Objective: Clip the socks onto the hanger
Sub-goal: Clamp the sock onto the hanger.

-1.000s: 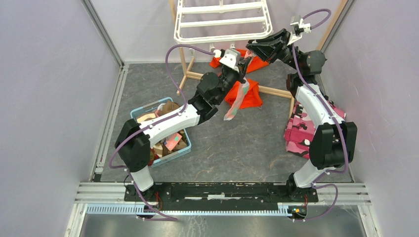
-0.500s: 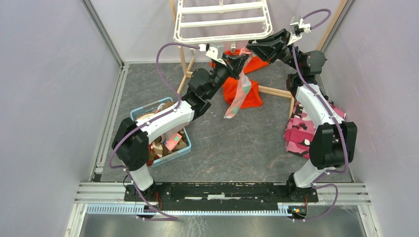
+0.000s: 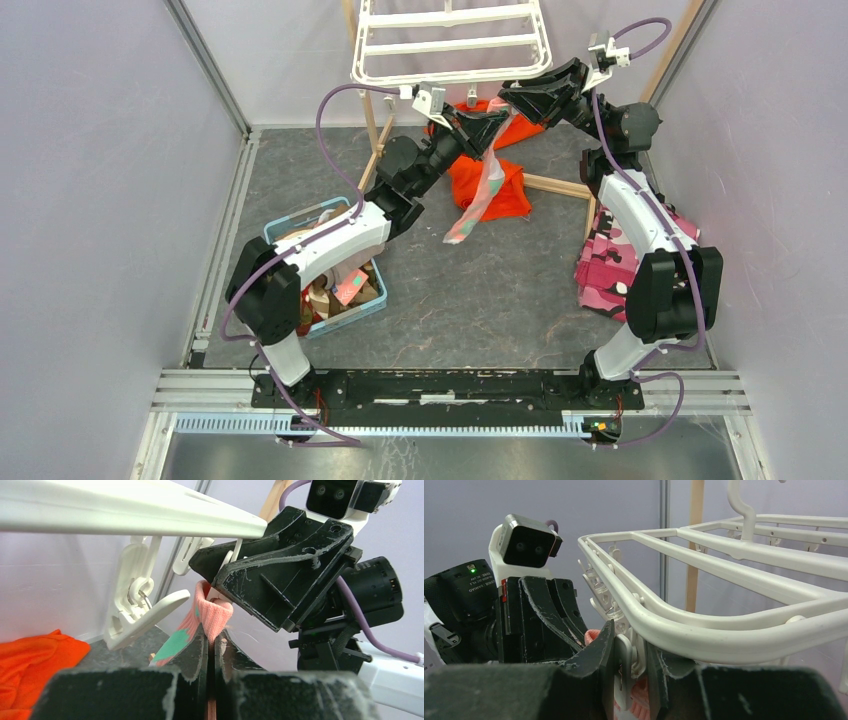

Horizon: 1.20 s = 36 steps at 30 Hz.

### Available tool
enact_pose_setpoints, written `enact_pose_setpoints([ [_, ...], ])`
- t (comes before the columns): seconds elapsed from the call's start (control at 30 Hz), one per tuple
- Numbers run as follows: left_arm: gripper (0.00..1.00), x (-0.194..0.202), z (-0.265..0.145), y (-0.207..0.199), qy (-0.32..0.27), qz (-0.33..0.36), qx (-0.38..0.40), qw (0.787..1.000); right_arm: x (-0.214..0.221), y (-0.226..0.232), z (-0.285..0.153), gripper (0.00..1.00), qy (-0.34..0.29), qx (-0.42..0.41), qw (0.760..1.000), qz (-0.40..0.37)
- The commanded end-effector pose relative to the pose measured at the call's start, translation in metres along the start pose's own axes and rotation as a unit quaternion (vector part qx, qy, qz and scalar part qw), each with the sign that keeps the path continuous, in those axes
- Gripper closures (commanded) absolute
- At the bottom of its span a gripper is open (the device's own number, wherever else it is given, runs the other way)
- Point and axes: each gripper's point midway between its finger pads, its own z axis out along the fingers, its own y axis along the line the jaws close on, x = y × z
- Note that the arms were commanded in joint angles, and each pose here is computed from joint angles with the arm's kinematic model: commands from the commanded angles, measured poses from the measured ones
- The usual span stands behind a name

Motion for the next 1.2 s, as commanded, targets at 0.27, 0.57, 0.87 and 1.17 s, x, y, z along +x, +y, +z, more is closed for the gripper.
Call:
enact_pose_setpoints([
  [0.27, 0.98, -0.04, 0.002, -0.024, -0.051, -0.08, 0.072, 0.993, -0.011, 0.013, 0.004, 0.95, -0.005, -0.027, 1.0, -0.008],
  [0.57, 0.98, -0.033, 0.003, -0.015, -0.043, -0.089, 0.068, 0.993, -0.014, 0.015, 0.005, 0.66, -0.007, -0.034, 0.999, -0.004],
  [0.87, 0.98, -0.032, 0.005, -0.01, -0.042, -0.091, 0.065, 0.993, -0.017, 0.02, 0.004, 0.43, -0.003, -0.035, 0.999, -0.011],
  [1.17, 0.85, -0.035, 0.0, -0.006, -0.04, -0.09, 0.053, 0.994, -0.02, 0.014, -0.014, 0.12, 0.044, 0.003, 0.997, -0.057],
])
